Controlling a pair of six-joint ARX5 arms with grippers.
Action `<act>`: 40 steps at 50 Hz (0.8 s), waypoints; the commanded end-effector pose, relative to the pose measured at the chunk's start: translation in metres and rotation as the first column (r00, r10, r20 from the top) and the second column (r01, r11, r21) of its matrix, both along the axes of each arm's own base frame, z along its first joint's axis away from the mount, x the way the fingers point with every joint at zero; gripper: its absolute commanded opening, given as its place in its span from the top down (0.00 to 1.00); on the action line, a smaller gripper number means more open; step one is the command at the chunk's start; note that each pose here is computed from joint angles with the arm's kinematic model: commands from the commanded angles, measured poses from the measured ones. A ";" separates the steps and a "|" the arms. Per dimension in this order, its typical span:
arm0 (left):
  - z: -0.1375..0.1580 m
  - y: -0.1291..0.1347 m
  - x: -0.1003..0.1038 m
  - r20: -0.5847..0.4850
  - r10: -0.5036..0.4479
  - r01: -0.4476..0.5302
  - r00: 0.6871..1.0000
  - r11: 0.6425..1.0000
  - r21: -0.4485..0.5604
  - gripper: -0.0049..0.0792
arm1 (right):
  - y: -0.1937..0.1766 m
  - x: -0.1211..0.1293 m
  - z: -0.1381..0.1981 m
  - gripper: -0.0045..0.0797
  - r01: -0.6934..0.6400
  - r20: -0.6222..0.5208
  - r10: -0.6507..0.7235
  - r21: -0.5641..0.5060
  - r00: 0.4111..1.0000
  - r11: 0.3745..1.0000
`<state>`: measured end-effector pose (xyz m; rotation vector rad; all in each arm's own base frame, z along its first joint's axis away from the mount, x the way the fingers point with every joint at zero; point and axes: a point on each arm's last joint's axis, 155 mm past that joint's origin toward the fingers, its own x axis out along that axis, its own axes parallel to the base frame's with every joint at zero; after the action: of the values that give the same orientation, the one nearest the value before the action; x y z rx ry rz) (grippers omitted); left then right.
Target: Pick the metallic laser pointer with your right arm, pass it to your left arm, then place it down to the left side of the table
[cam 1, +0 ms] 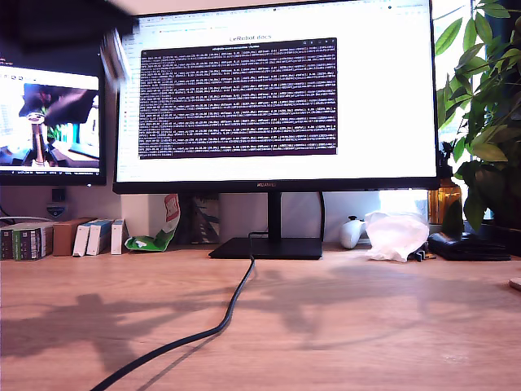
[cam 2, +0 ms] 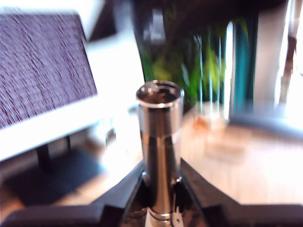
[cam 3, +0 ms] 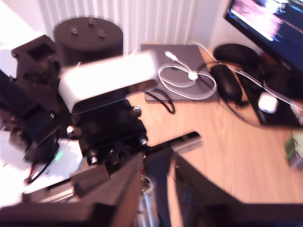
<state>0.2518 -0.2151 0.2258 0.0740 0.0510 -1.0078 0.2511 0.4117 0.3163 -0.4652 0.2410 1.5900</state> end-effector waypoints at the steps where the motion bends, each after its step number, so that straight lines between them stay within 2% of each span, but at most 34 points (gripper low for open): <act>1: 0.008 0.001 0.005 0.056 0.013 -0.015 0.998 0.999 0.040 0.97 | -0.017 0.012 0.013 0.96 0.057 0.021 -0.057 0.006 0.998 0.998; 8: -0.002 0.008 0.013 0.062 0.051 -0.060 0.997 0.987 0.149 0.97 | -0.035 0.029 0.007 0.96 0.141 0.038 -0.139 -0.045 0.990 0.989; 15: -0.017 0.023 0.024 0.046 0.129 -0.137 0.991 0.952 0.273 0.97 | -0.052 0.047 0.005 0.96 0.245 0.147 -0.228 -0.104 0.962 0.964; 19: -0.029 0.034 0.028 0.038 0.173 -0.175 0.984 0.916 0.361 0.97 | -0.060 0.052 0.004 0.96 0.283 0.174 -0.260 -0.123 0.950 0.951; 22: -0.037 0.049 0.034 0.050 0.235 -0.233 0.971 0.869 0.437 0.97 | -0.068 0.061 0.001 0.96 0.345 0.181 -0.318 -0.145 0.931 0.927; 26: -0.042 0.065 0.040 0.104 0.273 -0.286 0.956 0.800 0.528 0.97 | -0.078 0.075 -0.001 0.96 0.448 0.134 -0.430 -0.156 0.893 0.881; 31: -0.041 0.077 0.045 0.127 0.316 -0.330 0.940 0.754 0.568 0.97 | -0.085 0.088 0.002 0.96 0.525 0.120 -0.512 -0.147 0.850 0.838; 34: -0.039 0.079 0.046 0.131 0.328 -0.342 0.935 0.745 0.573 0.97 | -0.087 0.094 0.007 0.96 0.572 0.083 -0.566 -0.124 0.820 0.811; 40: -0.037 0.079 0.046 0.137 0.327 -0.344 0.935 0.745 0.572 0.97 | -0.100 0.111 0.020 0.96 0.673 0.093 -0.667 -0.082 0.739 0.735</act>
<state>0.2965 -0.1345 0.1857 0.6283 0.3557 -0.5925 0.3609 0.3200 0.3140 -0.4724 0.4501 0.8939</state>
